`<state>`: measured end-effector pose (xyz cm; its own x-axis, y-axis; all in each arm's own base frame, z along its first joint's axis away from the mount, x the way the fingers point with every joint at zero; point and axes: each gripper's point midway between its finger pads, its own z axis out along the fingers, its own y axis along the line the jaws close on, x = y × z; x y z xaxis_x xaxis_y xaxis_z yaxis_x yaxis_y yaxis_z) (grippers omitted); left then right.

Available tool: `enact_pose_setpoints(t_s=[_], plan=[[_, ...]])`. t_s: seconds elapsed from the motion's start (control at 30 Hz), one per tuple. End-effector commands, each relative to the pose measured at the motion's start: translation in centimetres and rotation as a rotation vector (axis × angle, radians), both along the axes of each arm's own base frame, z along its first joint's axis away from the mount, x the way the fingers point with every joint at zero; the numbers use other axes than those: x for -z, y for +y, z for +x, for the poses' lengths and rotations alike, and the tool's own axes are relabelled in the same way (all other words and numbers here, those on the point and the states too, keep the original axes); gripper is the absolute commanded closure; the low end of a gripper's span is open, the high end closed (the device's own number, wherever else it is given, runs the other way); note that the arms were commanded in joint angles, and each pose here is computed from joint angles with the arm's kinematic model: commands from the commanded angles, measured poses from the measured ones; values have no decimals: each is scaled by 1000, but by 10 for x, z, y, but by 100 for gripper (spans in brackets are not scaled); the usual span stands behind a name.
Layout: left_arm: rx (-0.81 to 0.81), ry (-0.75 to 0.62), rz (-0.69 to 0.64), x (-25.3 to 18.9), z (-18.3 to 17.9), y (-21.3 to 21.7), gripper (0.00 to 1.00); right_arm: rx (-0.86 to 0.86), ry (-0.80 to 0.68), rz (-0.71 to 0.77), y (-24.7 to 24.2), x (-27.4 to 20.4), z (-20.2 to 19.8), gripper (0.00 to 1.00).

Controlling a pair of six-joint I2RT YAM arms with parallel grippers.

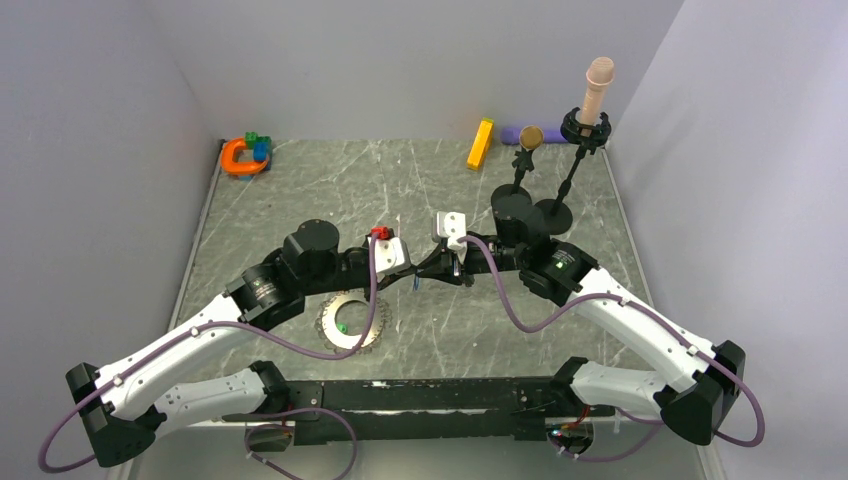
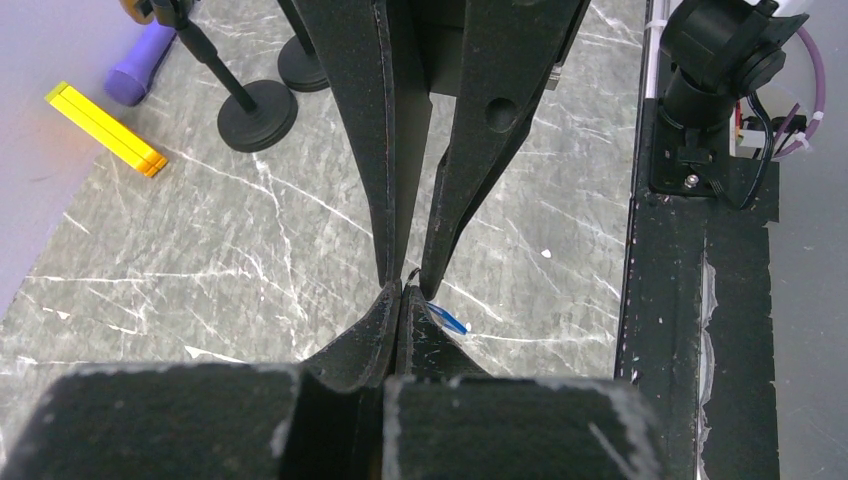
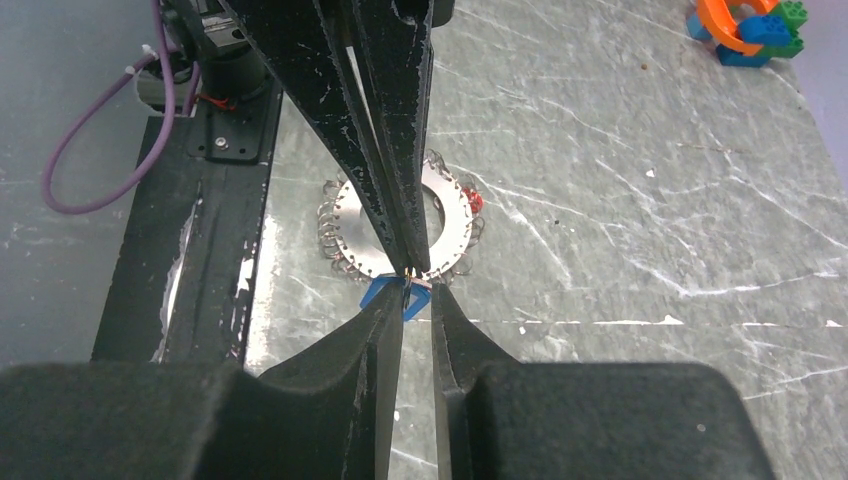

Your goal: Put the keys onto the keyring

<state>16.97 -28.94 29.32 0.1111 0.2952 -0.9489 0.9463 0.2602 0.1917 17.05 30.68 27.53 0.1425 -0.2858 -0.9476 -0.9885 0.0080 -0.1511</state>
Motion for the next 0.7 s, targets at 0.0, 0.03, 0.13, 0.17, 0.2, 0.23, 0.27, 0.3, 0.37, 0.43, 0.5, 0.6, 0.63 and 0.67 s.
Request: enact_pose_setpoints(t_s=[0.0, 0.03, 0.13, 0.17, 0.2, 0.23, 0.27, 0.3, 0.37, 0.43, 0.5, 0.6, 0.63, 0.67], plan=[[6, -8, -1, -2, -1, -1, 100, 4, -31, 40, 3, -21, 1, 79], [6, -7, 0, -2, -1, -1, 100, 5, -31, 39, 3, -21, 1, 79], [6, -7, 0, -2, -1, -2, 100, 7, -29, 40, 3, -21, 1, 79], [7, -6, 1, -1, -1, -2, 100, 8, -30, 43, 3, -22, 1, 79], [5, -7, 1, -2, -1, -2, 100, 6, -29, 42, 3, -22, 1, 79], [4, -6, 3, -1, -1, -2, 100, 6, -28, 43, 3, -22, 1, 79], [4, -6, 2, -1, -1, -2, 100, 6, -28, 42, 3, -22, 1, 80], [4, -7, 2, -2, 0, -2, 100, 6, -27, 42, 3, -22, 1, 83], [4, -8, -2, -2, -1, -2, 100, 5, -27, 43, 3, -22, 1, 88], [1, -10, -3, -3, 0, -2, 100, 0, -28, 43, 3, -22, 1, 97], [1, -8, -6, -4, -1, -2, 100, -5, -27, 41, 3, -21, 0, 100], [-12, -5, -37, -8, -1, -1, 100, -9, -22, 45, 3, -20, -2, 100], [-28, -5, -53, -11, 0, 1, 96, -12, -24, 54, 3, -22, -3, 100], [-50, -2, -78, -14, 1, 3, 83, -14, -28, 62, 2, -24, -4, 100]])
